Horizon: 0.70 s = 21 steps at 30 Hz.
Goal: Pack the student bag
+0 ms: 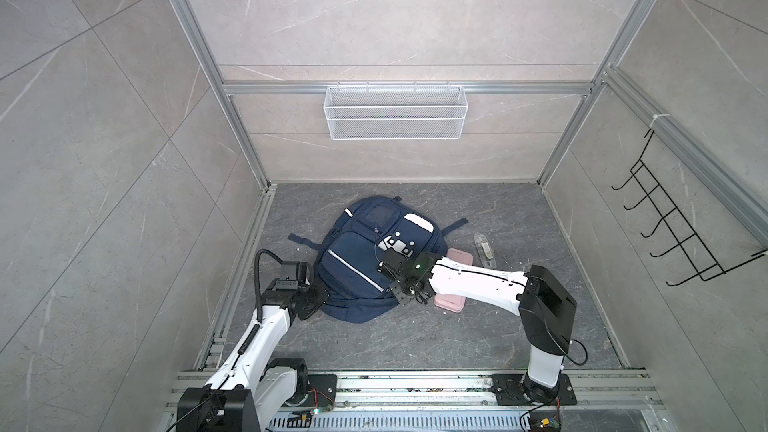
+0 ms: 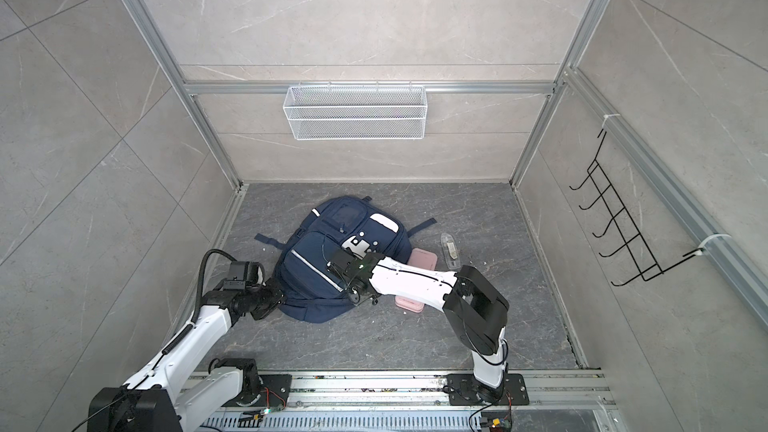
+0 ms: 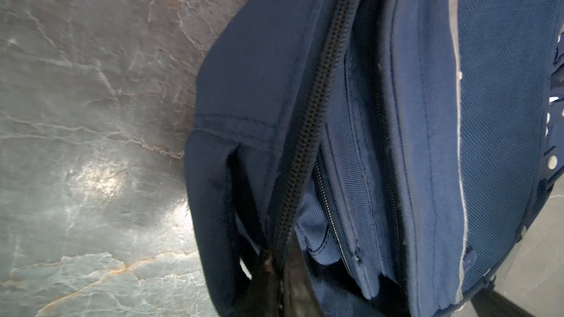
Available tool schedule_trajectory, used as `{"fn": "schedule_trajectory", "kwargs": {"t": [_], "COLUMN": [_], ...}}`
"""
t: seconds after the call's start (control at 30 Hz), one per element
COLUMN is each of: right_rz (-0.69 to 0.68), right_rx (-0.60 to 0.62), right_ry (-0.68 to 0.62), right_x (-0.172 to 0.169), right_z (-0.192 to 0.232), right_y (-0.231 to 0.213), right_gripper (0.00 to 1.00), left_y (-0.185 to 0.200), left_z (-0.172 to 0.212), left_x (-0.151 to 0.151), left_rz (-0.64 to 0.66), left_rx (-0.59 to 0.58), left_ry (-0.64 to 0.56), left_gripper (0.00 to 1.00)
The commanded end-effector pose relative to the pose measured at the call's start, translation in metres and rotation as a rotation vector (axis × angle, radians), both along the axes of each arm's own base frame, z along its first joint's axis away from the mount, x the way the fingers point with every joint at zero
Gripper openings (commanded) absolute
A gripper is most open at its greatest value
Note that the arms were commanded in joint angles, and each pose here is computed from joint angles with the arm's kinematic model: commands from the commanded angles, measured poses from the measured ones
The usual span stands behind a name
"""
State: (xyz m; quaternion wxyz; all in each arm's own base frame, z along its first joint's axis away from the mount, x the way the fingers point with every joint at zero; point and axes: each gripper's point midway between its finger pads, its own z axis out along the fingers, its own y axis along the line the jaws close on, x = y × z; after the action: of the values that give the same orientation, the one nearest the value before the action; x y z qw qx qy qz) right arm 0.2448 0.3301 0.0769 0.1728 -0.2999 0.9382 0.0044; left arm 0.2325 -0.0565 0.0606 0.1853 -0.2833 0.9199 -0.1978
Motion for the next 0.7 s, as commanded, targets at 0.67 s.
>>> {"fn": "schedule_trajectory", "kwargs": {"t": [0.67], "right_rz": [0.107], "right_rx": [0.328], "right_ry": [0.115], "right_x": [-0.054], "right_z": [0.036], "right_y": [0.079], "right_gripper": [0.00], "left_y": [-0.019], "left_z": [0.051], "left_x": [0.001], "left_rz": [-0.083], "left_rx": [-0.065], "left_ry": [-0.090], "left_gripper": [0.28]}}
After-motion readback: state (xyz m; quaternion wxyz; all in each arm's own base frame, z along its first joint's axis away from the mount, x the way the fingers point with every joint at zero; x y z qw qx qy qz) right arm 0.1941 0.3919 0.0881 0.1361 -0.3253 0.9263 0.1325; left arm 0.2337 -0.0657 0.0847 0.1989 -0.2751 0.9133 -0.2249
